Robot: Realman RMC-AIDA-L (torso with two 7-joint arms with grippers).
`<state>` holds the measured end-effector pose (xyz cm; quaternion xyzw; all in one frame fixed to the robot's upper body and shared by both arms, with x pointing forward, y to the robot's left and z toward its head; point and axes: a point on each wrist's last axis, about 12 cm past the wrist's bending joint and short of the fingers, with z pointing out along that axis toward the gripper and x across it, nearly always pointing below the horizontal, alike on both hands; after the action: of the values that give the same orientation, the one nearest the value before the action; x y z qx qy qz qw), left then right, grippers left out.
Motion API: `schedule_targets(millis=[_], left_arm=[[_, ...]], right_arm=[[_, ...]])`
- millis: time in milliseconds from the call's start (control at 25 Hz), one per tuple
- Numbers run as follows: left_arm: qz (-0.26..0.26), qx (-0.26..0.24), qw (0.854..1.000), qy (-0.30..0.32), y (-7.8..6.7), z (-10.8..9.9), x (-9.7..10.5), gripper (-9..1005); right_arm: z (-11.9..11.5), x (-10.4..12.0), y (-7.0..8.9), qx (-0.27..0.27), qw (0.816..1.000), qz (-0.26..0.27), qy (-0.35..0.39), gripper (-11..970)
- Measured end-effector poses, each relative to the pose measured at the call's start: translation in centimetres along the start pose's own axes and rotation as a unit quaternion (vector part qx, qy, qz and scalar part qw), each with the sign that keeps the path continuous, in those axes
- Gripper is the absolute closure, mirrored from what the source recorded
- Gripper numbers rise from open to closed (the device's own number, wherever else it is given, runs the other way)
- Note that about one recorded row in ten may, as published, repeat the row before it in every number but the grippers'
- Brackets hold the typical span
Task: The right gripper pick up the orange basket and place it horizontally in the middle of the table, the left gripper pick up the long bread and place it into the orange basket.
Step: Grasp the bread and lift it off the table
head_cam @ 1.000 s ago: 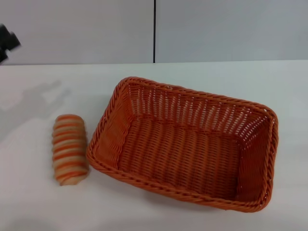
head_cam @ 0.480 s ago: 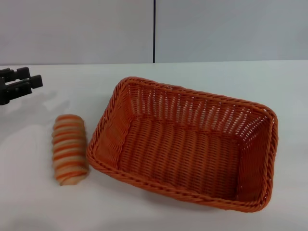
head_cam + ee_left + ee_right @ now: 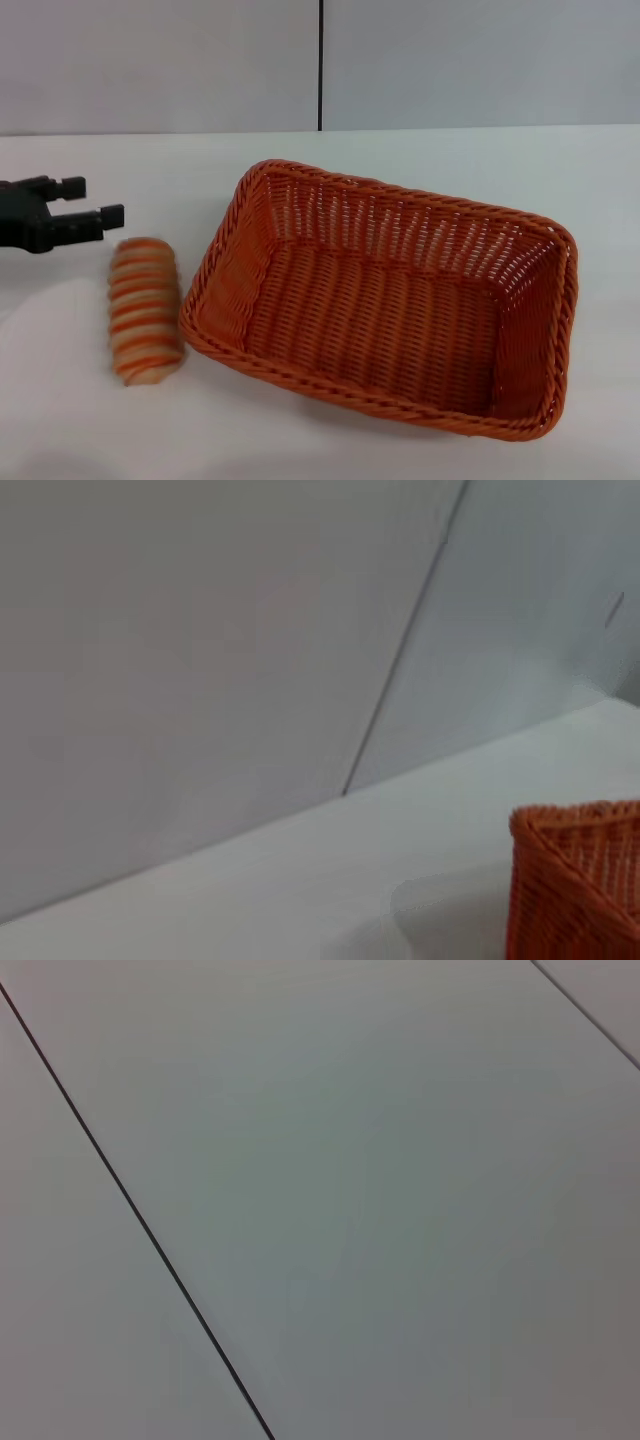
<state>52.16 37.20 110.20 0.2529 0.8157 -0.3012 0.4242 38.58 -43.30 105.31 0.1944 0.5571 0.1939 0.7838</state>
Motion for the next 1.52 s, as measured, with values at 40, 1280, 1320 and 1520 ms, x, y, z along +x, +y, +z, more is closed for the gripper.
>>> schedule_targets(millis=[40, 1280, 1320, 1520], left_arm=[[0.000, 0.000, 1.000, 0.005, -0.1, 0.1, 0.1, 211], [0.011, -0.032, 0.998, 0.043, -0.8, 2.9, 2.7, 171], [0.011, -0.032, 0.998, 0.043, -0.8, 2.9, 2.7, 171], [0.011, -0.029, 0.999, 0.044, -0.9, 3.1, 3.0, 171]], right_arm=[[0.0, 0.0, 0.0, 0.000, 1.000, 0.000, 0.000, 533], [0.7, 1.0, 0.2, -0.001, 1.000, 0.004, 0.023, 532], [0.7, 1.0, 0.2, -0.003, 1.000, 0.004, 0.025, 533], [0.8, 1.1, 0.3, -0.006, 1.000, 0.004, 0.029, 533]])
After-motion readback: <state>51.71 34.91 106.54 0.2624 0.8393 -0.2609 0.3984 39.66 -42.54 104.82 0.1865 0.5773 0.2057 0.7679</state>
